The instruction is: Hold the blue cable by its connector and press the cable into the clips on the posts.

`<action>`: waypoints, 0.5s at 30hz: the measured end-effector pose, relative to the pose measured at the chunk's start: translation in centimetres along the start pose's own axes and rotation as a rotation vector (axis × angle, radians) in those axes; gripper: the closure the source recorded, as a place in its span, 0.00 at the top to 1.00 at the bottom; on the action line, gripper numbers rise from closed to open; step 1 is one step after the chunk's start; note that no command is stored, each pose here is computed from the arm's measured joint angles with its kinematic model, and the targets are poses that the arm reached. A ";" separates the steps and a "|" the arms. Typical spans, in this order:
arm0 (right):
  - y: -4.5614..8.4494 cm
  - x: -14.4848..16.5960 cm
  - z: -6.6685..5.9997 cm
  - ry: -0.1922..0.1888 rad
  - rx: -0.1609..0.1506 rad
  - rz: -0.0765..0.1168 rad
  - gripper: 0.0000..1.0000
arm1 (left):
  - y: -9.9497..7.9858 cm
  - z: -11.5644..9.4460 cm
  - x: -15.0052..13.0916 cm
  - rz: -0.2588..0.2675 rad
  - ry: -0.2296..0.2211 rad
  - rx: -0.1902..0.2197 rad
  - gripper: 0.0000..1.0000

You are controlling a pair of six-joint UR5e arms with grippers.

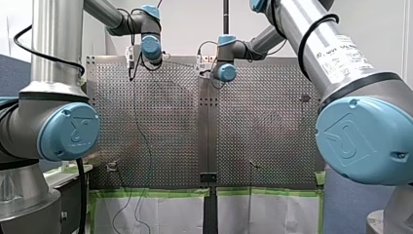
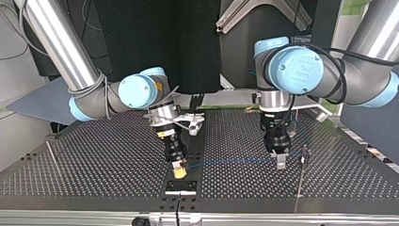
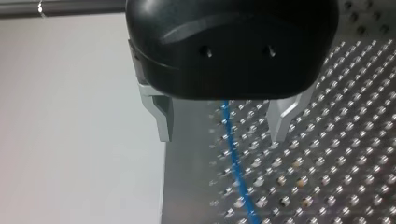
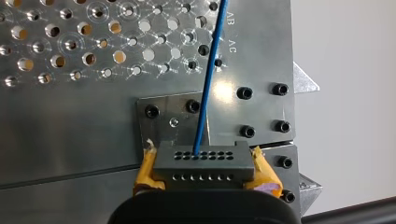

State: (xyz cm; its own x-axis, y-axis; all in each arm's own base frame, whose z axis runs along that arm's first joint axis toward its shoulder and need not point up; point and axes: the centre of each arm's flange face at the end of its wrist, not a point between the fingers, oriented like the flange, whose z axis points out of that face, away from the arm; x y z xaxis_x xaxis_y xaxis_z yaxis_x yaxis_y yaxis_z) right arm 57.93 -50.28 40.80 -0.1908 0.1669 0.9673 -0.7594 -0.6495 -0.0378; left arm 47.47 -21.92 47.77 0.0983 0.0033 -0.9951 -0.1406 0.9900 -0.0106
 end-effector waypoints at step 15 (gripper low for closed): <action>0.0 0.0 0.0 -0.003 0.000 -0.001 0.00 | -1.2 1.9 1.6 0.043 0.041 -0.014 1.00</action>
State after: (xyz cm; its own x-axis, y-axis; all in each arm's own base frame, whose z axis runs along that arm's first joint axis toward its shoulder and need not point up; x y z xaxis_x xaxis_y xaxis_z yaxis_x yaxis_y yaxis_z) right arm 57.89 -50.29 40.76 -0.1884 0.1647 0.9682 -0.7597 -0.6492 -0.0374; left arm 49.64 -22.86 46.40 0.0516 0.0402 -0.9979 -0.1578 0.9870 0.0316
